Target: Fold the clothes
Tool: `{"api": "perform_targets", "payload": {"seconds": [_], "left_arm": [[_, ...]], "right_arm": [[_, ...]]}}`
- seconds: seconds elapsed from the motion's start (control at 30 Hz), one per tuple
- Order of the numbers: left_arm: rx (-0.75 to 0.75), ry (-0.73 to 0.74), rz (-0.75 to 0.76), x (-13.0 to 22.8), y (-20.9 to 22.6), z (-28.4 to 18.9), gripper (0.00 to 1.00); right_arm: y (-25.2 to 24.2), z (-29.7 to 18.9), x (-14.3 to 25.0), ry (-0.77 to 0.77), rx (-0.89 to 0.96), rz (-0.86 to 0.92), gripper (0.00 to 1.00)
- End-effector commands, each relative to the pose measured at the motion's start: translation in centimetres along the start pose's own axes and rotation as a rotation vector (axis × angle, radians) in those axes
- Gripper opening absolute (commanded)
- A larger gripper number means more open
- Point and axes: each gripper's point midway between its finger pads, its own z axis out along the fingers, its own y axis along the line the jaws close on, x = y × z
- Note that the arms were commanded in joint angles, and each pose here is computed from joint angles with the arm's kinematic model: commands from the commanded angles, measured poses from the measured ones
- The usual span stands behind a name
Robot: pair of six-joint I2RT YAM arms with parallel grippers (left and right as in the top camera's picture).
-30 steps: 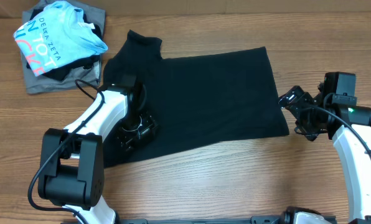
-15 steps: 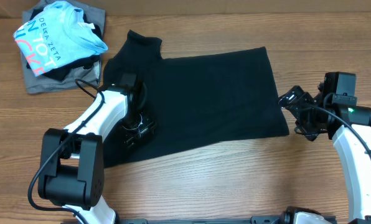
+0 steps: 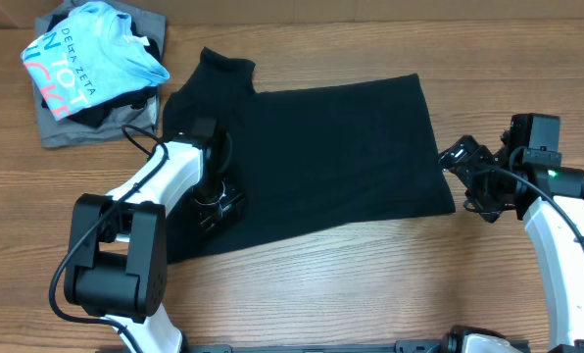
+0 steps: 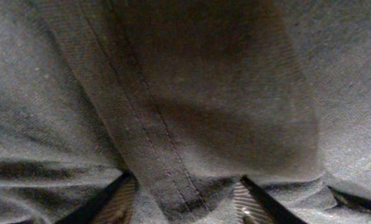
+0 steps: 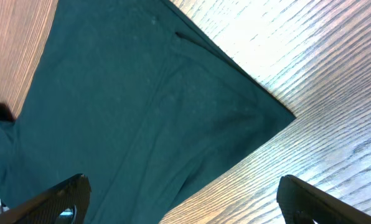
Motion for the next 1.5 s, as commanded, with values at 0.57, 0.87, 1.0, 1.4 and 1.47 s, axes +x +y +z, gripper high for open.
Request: {"api": "perform_targets", "payload": {"seconds": [0.57,0.87,1.0,1.4,1.47], "left_arm": [[-0.001,0.007,0.015,-0.2,0.0,0.2,0.04],[0.036,-0.028,0.074,-1.2,-1.5,-1.4,0.04],[0.058,-0.054,0.108,-1.8,-2.4,-2.1,0.05],[0.118,-0.274,0.172,-6.4,-5.0,-3.4,0.04],[0.11,-0.306,0.17,-7.0,-5.0,-3.6,0.04]], "right_arm": [[-0.2,0.1,-0.2,-0.013,0.012,-0.008,1.0],[-0.2,0.1,-0.6,-0.026,0.013,-0.009,1.0],[-0.2,0.2,-0.5,-0.025,0.014,-0.006,1.0],[-0.2,0.2,-0.5,-0.024,0.014,-0.005,1.0],[-0.2,0.2,-0.5,-0.024,0.014,-0.006,1.0]]}}
